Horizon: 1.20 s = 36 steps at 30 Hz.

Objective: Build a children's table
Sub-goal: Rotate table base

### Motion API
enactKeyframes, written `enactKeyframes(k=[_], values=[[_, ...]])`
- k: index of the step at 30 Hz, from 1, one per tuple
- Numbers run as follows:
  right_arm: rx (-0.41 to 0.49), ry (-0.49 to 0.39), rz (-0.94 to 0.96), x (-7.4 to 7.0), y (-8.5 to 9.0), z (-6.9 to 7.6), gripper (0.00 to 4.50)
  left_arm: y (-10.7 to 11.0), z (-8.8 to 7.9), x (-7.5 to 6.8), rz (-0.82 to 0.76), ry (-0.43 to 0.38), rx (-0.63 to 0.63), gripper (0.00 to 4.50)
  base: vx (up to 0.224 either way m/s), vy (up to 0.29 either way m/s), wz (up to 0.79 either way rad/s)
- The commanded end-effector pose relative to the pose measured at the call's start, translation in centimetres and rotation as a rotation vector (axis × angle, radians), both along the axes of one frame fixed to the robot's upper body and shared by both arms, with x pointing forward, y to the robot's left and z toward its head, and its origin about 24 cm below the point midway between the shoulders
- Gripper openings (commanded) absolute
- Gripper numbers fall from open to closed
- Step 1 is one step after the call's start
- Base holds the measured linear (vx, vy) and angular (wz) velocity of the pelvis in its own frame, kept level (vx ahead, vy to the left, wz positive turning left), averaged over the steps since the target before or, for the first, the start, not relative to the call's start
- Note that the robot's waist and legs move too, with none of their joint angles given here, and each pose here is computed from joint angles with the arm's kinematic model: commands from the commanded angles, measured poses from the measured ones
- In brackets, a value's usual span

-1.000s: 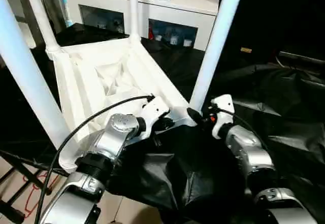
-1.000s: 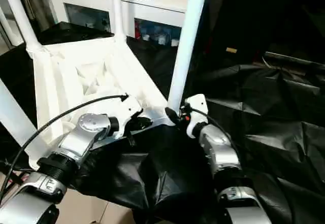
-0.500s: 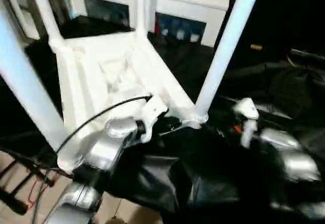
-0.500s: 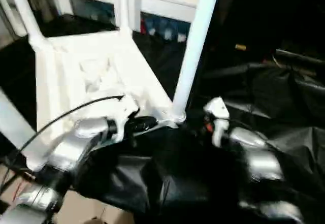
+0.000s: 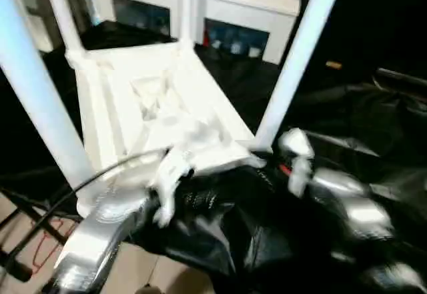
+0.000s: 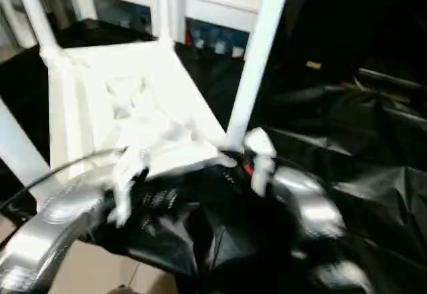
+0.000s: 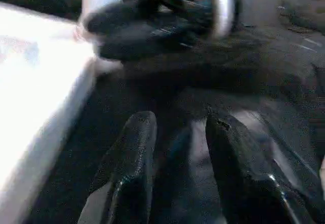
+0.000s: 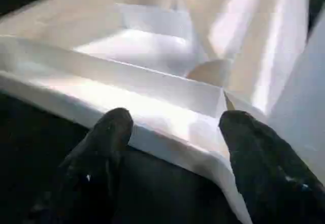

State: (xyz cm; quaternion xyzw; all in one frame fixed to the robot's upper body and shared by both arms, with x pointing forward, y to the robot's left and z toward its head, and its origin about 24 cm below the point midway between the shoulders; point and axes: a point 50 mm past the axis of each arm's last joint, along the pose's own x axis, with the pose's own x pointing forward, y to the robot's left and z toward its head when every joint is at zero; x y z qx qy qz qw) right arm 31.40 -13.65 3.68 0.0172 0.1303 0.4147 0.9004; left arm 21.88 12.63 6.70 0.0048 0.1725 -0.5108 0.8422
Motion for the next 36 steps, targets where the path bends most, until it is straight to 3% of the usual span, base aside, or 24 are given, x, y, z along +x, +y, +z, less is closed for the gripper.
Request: enactKeyframes(k=[1,4,5,8,13,16,19,23,27,30,31,34,36], values=[[-0.027,0.003,-0.116,0.9,-0.9,-0.1,3.14,0.4,0.5,-0.8,0.019,0.012,0.000,2.21,0.000,0.000,0.00],[-0.030,0.013,-0.215,2.1,-0.9,-0.3,3.14,1.5,0.5,-2.0,0.037,0.039,0.023,2.29,0.000,0.000,0.00],[-0.047,0.015,-0.256,2.5,-1.0,-0.4,3.14,1.9,0.6,-2.5,0.033,0.051,0.029,2.53,0.000,0.000,0.00],[-0.108,0.018,-0.396,4.0,-1.1,-0.6,3.14,3.4,0.9,-3.8,0.024,0.086,0.047,2.64,0.000,0.000,0.00],[-0.150,0.019,-0.491,5.0,-1.1,-0.5,3.14,5.2,1.2,-5.0,0.001,0.132,0.094,3.02,0.000,0.000,0.00],[-0.154,0.014,-0.572,5.7,-1.3,0.0,3.14,8.4,1.9,-5.9,0.026,0.157,0.177,3.40,0.000,0.000,0.00],[-0.114,-0.019,-0.542,6.1,-1.1,0.8,3.14,11.2,3.4,-5.1,0.107,0.071,0.213,3.59,0.000,0.000,0.00],[-0.084,-0.040,-0.439,5.9,-0.5,0.9,3.14,12.0,5.0,-3.8,0.158,-0.029,0.133,3.94,0.000,0.000,0.00],[-0.112,-0.065,-0.354,4.9,-0.6,0.0,3.14,10.5,6.0,-2.2,0.108,-0.101,-0.036,4.32,0.000,0.000,0.00],[-0.148,-0.072,-0.384,4.1,-1.7,-1.0,3.14,9.3,5.7,-0.6,0.092,-0.116,-0.127,4.40,0.000,0.000,0.00],[-0.164,-0.085,-0.407,3.6,-2.6,-1.4,3.14,8.4,5.1,0.7,0.078,-0.133,-0.145,4.46,0.000,0.000,0.00],[-0.154,-0.072,-0.434,2.8,-3.2,-1.9,3.14,6.8,4.8,2.0,0.024,-0.134,-0.195,4.46,0.000,0.000,0.00],[-0.200,-0.062,-0.470,2.4,-3.6,-2.4,3.14,5.4,4.9,3.1,-0.003,-0.139,-0.233,4.46,0.000,0.000,0.00]])
